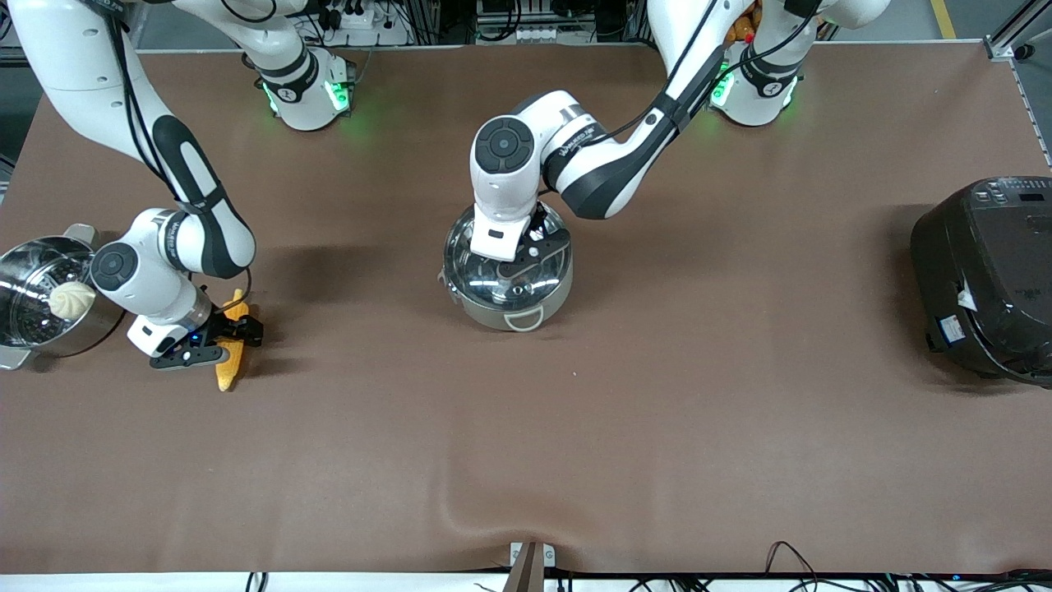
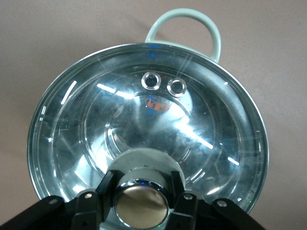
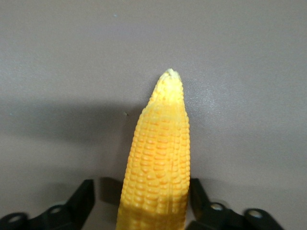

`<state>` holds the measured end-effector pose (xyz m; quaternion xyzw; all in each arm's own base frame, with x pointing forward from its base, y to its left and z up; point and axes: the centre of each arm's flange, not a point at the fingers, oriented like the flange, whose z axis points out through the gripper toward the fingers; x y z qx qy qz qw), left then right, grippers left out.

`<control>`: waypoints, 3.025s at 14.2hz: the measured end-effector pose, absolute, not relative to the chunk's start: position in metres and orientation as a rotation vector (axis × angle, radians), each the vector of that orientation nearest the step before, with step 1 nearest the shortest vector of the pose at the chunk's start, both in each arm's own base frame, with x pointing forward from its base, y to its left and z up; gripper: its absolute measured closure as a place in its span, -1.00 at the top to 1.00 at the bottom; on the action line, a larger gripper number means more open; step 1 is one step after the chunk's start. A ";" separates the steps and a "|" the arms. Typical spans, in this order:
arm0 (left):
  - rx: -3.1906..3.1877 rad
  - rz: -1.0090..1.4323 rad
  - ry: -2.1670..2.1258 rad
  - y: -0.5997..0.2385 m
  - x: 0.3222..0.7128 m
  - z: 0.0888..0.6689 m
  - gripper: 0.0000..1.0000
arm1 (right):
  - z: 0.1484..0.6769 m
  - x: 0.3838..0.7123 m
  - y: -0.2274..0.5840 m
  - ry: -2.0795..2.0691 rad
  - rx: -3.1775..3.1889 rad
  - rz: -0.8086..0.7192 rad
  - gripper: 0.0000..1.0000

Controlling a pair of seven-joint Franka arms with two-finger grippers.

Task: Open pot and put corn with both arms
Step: 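Grasp the lid knob with the left gripper while the right gripper grasps the corn, then lift the glass lid off the pot with the left gripper, then lower the lid onto the table while the right gripper carries corn to pot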

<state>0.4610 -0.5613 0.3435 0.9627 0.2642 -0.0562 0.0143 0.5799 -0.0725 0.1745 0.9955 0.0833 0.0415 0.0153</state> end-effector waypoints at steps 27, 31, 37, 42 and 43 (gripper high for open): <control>3.105 -0.119 0.438 -0.064 0.522 0.264 0.00 | 0.442 0.619 0.183 -0.070 3.312 -0.219 -0.37; 3.104 -0.140 0.407 -0.049 0.503 0.232 0.00 | 0.457 0.584 0.281 -0.083 3.249 -0.176 -0.22; 3.093 -0.129 0.382 -0.041 0.502 0.213 0.00 | 0.440 0.545 0.371 -0.181 3.225 -0.113 -0.32; 3.087 -0.071 0.362 -0.035 0.508 0.211 0.49 | 0.408 0.527 0.419 -0.253 3.246 -0.105 -0.33; 3.084 -0.037 0.359 -0.033 0.513 0.216 0.67 | 0.399 0.519 0.432 -0.248 3.248 -0.103 -0.33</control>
